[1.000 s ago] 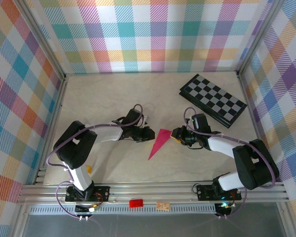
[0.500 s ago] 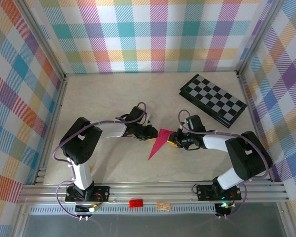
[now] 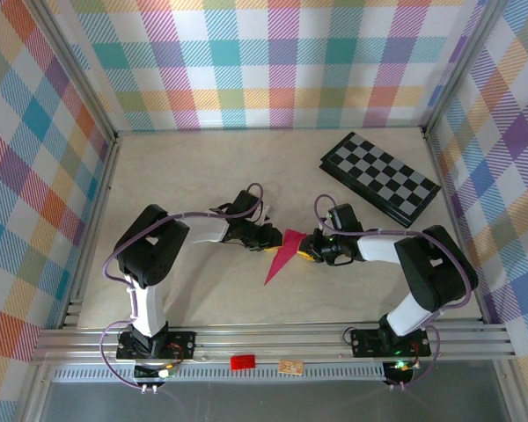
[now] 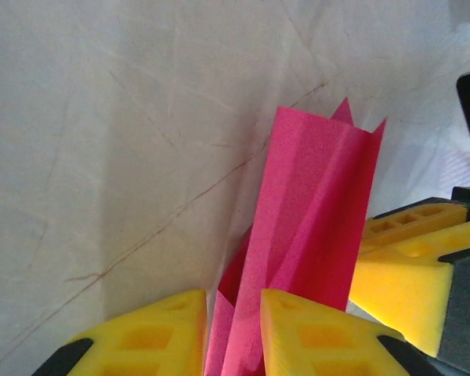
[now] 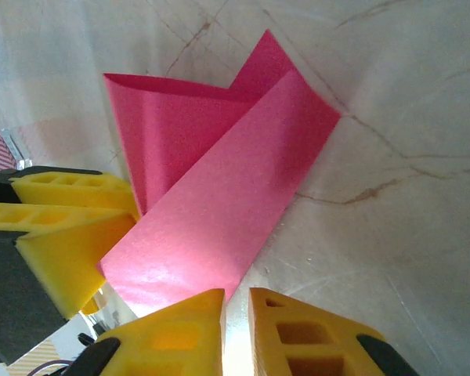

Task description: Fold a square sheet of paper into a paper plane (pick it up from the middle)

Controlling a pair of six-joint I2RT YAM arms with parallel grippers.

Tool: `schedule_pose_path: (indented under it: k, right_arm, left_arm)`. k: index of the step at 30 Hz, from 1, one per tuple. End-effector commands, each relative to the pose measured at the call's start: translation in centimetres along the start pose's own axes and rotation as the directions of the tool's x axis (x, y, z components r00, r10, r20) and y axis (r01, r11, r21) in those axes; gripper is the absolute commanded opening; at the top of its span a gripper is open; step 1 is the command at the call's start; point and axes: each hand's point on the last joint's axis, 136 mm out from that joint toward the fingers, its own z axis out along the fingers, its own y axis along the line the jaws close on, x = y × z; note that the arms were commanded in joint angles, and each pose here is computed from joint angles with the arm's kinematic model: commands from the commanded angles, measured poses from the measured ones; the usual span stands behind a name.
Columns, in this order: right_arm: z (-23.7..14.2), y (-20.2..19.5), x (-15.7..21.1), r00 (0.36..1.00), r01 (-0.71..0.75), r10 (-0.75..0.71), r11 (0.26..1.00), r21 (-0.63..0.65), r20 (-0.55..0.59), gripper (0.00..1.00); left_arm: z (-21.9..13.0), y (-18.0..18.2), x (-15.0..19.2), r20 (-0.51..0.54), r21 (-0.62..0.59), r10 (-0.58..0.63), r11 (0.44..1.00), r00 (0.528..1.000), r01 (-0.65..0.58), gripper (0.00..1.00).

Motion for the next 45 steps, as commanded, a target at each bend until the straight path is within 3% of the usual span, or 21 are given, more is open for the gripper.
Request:
schedule_pose_path:
  k: [1, 14, 20, 26, 31, 35, 45]
  right_arm:
    - [0.4, -0.1, -0.1, 1.0, -0.014, 0.015, 1.0, 0.023, -0.005, 0.17]
    - [0.7, -0.9, -0.3, 1.0, -0.028, 0.028, 0.998, 0.049, 0.002, 0.18]
    - [0.0, -0.2, -0.3, 1.0, -0.011, 0.01, 0.999, 0.031, 0.021, 0.21]
    - [-2.0, 2.1, -0.6, 0.996, 0.044, -0.043, 0.999, -0.018, 0.077, 0.31]
    - [-3.2, 3.9, -0.6, 0.991, 0.07, -0.061, 0.995, -0.072, 0.117, 0.43]
    - [-3.3, 5.6, -0.3, 0.989, 0.1, -0.088, 0.99, -0.103, 0.115, 0.47]
    - [-1.1, 7.4, 0.0, 0.991, 0.113, -0.106, 0.99, -0.087, 0.077, 0.51]
  left_arm:
    - [0.2, -0.6, 0.3, -0.039, 0.041, 0.017, 0.999, 0.999, -0.016, 0.26]
    - [-0.1, -2.4, 1.0, -0.088, 0.133, 0.071, 0.989, 0.994, -0.059, 0.26]
    - [-1.5, -3.3, 0.8, -0.046, 0.135, 0.094, 0.987, 0.995, -0.087, 0.18]
    - [-3.8, -3.4, -0.2, 0.097, 0.044, 0.125, 0.991, 0.987, -0.13, 0.07]
    - [-5.6, -2.1, -0.9, 0.212, -0.153, 0.162, 0.98, 0.964, -0.131, 0.06]
    - [-6.1, -2.1, -0.8, 0.24, -0.218, 0.196, 0.965, 0.951, -0.144, 0.06]
    - [-5.6, -2.8, 0.1, 0.225, -0.231, 0.221, 0.958, 0.949, -0.168, 0.06]
